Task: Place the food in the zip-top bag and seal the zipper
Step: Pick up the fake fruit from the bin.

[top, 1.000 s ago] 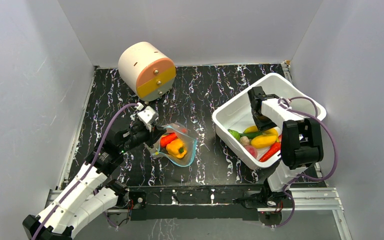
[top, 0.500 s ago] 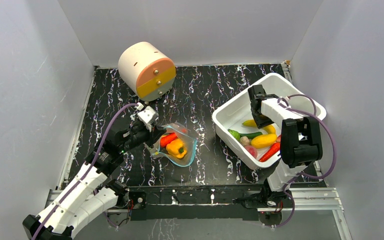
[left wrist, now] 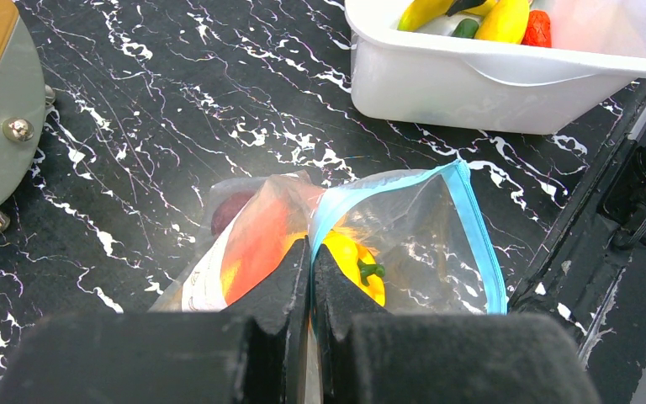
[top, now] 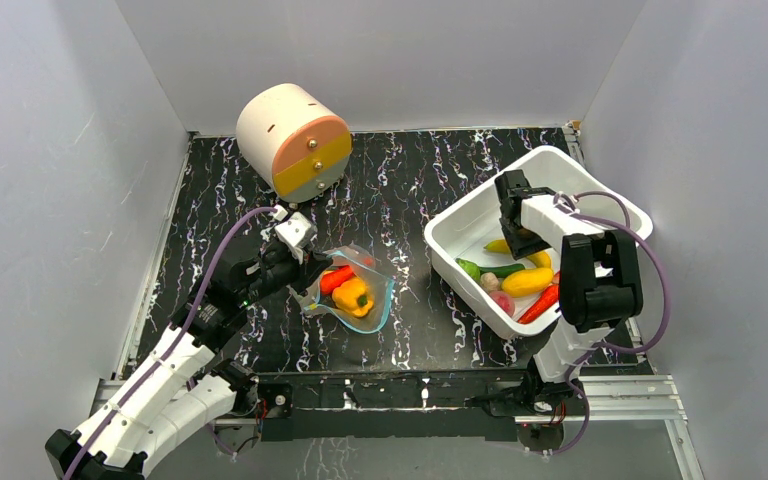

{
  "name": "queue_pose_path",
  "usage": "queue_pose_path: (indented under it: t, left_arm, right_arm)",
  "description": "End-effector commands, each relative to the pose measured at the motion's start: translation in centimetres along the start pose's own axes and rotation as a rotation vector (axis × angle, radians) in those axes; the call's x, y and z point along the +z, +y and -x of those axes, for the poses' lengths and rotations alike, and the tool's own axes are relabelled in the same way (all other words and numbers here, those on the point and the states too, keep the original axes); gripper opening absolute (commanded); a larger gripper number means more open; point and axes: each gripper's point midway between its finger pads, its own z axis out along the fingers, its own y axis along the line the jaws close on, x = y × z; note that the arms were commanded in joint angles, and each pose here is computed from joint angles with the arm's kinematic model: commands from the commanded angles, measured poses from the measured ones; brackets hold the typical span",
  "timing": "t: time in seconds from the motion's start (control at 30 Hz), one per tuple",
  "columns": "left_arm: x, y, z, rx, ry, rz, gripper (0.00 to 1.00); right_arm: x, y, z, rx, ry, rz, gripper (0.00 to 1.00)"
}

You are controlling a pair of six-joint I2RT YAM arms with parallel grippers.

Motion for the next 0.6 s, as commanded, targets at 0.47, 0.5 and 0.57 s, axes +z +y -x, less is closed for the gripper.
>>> queue_pose_path:
  t: [0.47, 0.5, 0.57]
  left_arm:
    - [-0.2, 0.1, 0.3, 0.016, -0.019, 0.005, 0.0]
    - [-0.1, 0.1, 0.2, 0.016, -0.017, 0.005, 0.0]
    - [-0.1, 0.1, 0.2, 0.015, -0.016, 0.004, 0.0]
  right_arm:
    - [-0.7, 0.8, 1.5, 0.04, -0.044, 0.023, 0.24]
    - [-0.9, 0.7, 1.8, 0.038, -0.051, 0.028, 0.24]
    - [-1.4, 0.7, 2.4, 0.038, -0.068, 0.047, 0.24]
